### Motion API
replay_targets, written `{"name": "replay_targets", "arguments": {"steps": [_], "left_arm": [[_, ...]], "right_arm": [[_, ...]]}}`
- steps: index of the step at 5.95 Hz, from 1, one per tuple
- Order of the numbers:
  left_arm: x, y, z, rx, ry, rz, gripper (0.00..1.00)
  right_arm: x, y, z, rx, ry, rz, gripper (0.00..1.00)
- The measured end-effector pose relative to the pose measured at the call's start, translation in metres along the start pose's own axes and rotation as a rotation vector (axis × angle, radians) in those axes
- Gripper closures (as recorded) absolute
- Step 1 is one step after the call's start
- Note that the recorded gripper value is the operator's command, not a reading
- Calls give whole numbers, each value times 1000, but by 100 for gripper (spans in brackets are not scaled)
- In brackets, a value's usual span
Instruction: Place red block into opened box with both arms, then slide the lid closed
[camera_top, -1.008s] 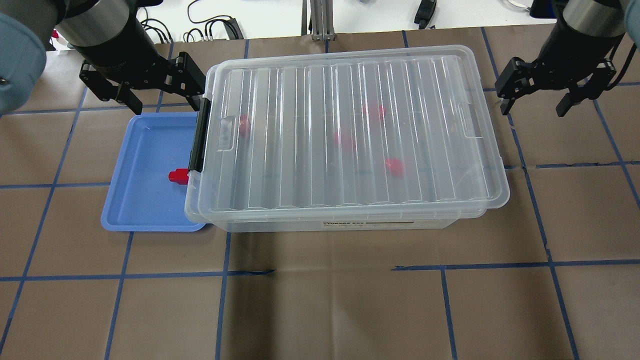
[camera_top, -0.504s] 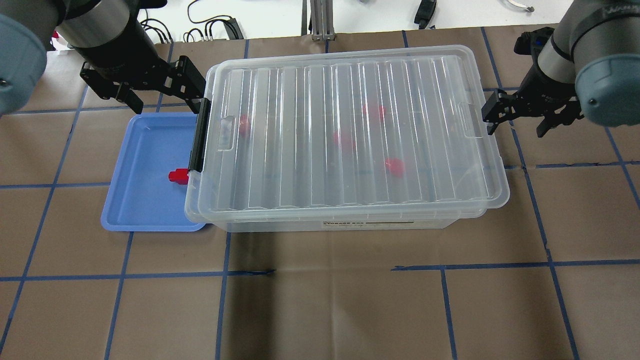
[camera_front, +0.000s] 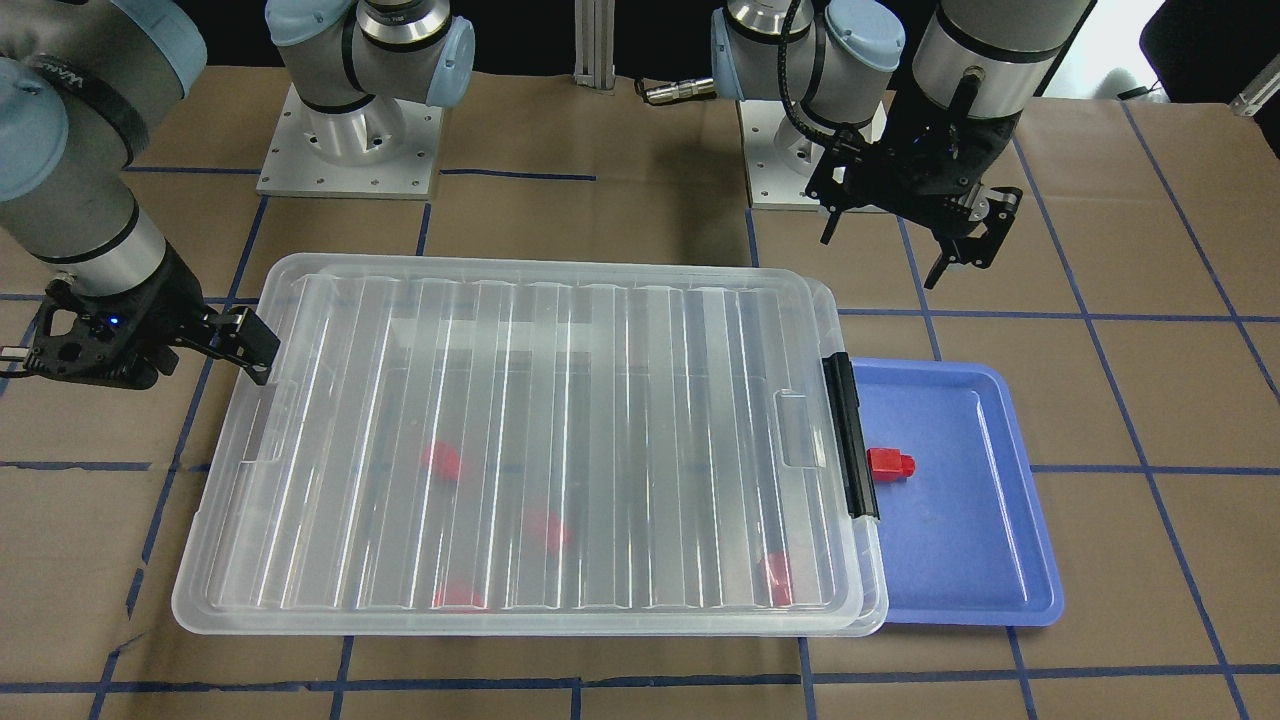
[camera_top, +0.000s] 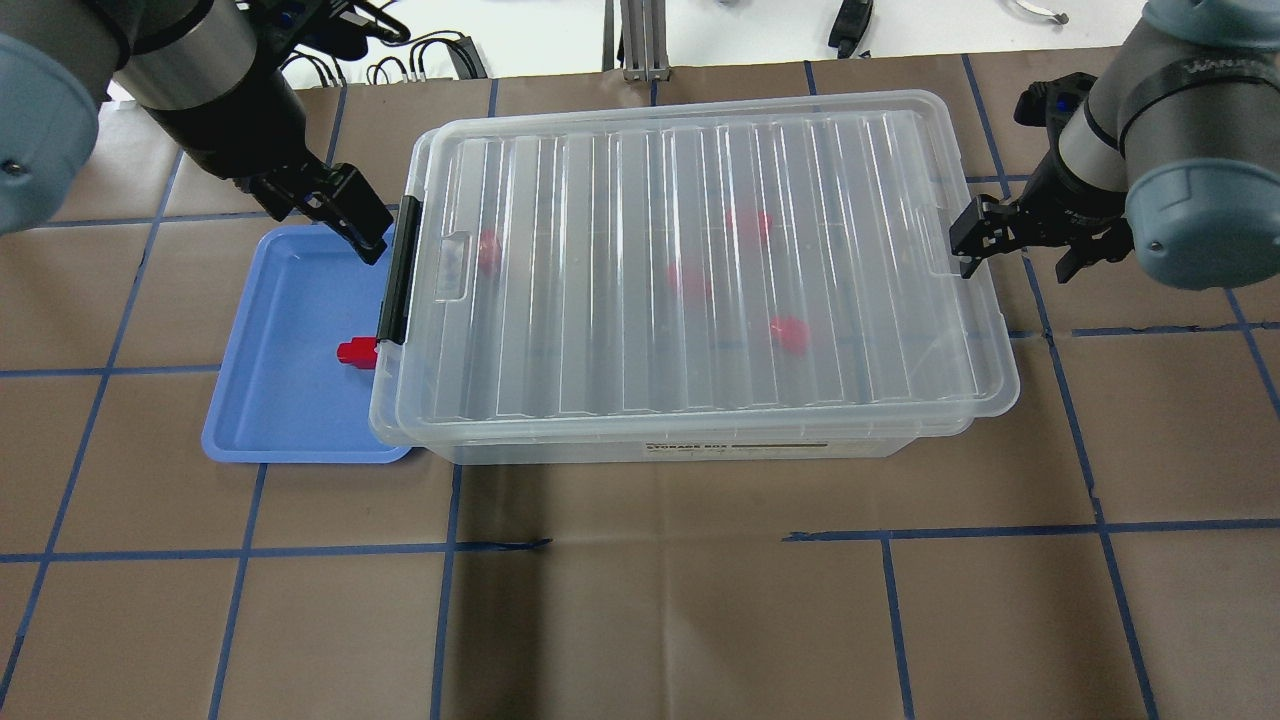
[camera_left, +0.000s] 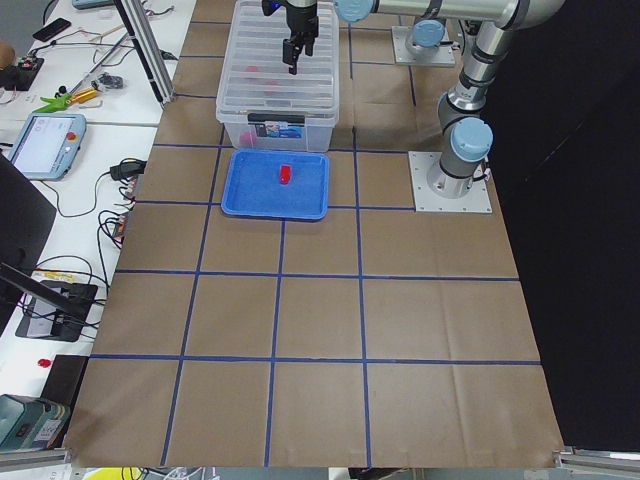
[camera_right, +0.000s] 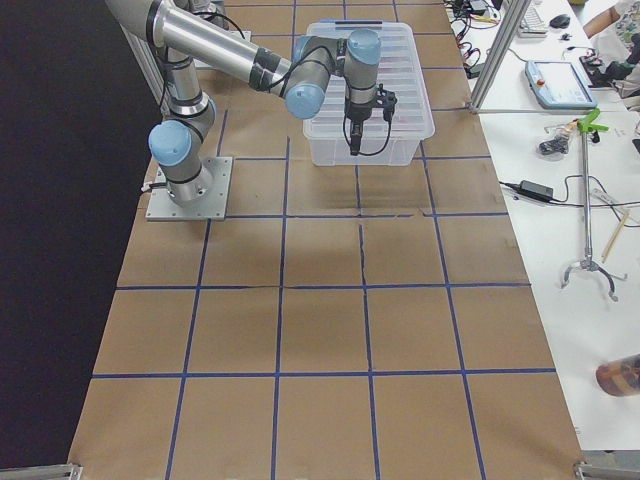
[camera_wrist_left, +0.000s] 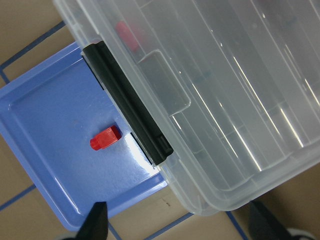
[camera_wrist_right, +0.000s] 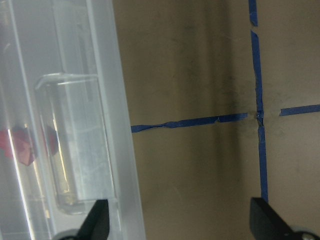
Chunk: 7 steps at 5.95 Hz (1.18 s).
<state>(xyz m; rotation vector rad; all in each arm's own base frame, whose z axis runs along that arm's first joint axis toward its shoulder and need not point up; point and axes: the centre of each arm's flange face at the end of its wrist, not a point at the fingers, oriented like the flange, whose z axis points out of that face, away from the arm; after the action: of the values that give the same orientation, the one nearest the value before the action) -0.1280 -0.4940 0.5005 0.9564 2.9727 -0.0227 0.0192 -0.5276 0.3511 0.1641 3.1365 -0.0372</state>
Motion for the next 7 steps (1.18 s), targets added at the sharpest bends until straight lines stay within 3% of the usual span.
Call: {"name": "replay_targets", "arguments": {"steps": [2,4,5,7], "left_arm": [[-3,4,15,-52,6,368,3],[-16,16,40,-139,-6,712,3],[-33,21,58,-140,-3,802,3],[-64,38,105,-101,-8,878,3]], "right_arm": [[1,-1,5,-6,0,-24,0],[8,-3,4,-4,26,-123,0],[17,-4,4,-9,57,-148,0],[45,-10,5,-1,89,-165,0]]}}
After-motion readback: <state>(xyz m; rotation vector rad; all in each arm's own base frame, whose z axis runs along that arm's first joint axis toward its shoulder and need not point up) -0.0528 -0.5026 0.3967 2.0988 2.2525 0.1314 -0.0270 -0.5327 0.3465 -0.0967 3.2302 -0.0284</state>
